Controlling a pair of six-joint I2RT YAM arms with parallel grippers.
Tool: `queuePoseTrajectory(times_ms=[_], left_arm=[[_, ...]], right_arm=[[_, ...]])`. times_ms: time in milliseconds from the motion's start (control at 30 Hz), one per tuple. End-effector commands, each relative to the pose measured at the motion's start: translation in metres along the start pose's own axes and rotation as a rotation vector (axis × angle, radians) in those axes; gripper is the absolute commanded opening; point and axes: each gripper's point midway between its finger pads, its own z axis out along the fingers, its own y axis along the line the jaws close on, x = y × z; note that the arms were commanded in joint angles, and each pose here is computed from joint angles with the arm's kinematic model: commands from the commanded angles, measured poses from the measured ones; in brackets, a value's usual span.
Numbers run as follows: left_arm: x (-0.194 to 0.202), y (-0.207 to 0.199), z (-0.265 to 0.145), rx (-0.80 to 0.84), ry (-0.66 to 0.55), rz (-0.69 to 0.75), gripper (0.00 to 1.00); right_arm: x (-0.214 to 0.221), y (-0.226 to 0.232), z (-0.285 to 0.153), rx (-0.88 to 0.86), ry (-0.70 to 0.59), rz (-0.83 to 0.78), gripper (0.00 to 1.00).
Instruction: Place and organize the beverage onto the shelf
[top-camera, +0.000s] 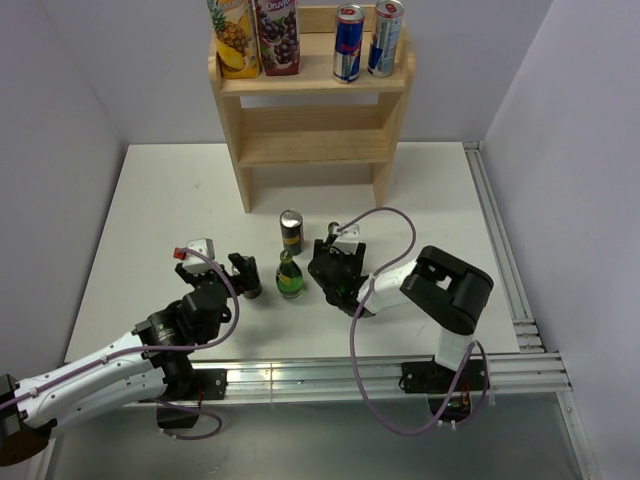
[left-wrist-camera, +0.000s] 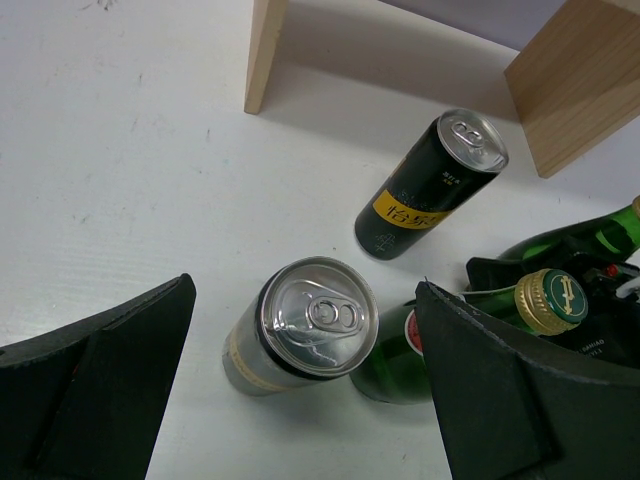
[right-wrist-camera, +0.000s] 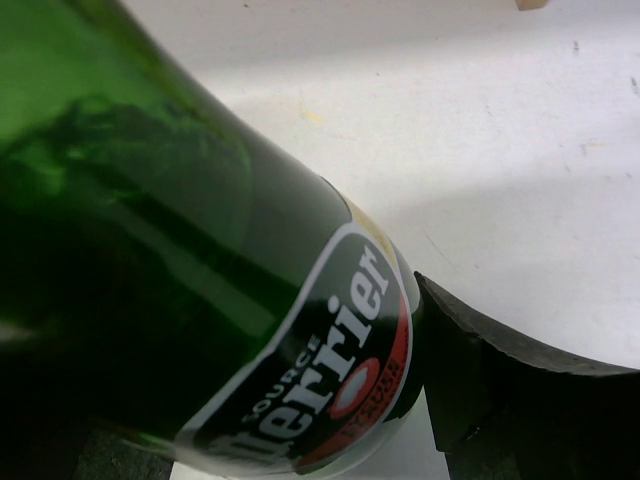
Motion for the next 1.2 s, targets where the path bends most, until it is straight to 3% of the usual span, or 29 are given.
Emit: queuePoseTrajectory(times_ms=[0,633,867,1167], left_arm=[[-0.007,-0.008,-0.001,0.022,-0.008,-0.017,0.99],[-0.005,-0.008,0.000,0.009,-0.003,-0.009,0.99],[-0.005,-0.007,0.001,0.005,-0.005,-0.012,0.99],[-0.008,-0.003,-0.001,-0.004,-0.016,-0.027,0.99]], right_arm=[[-0.028,-0.008,-0.013,0.041,-0.067,0.041,0.00],[-0.082,-0.002,-0.041,0.004,-0.144,0.082,0.00],[-0.165,0.014,-0.068,-0.077,-0.240,0.143,0.00],[-0.263,0.083,-0.079,-0.252,-0.307,0.145,0.00]])
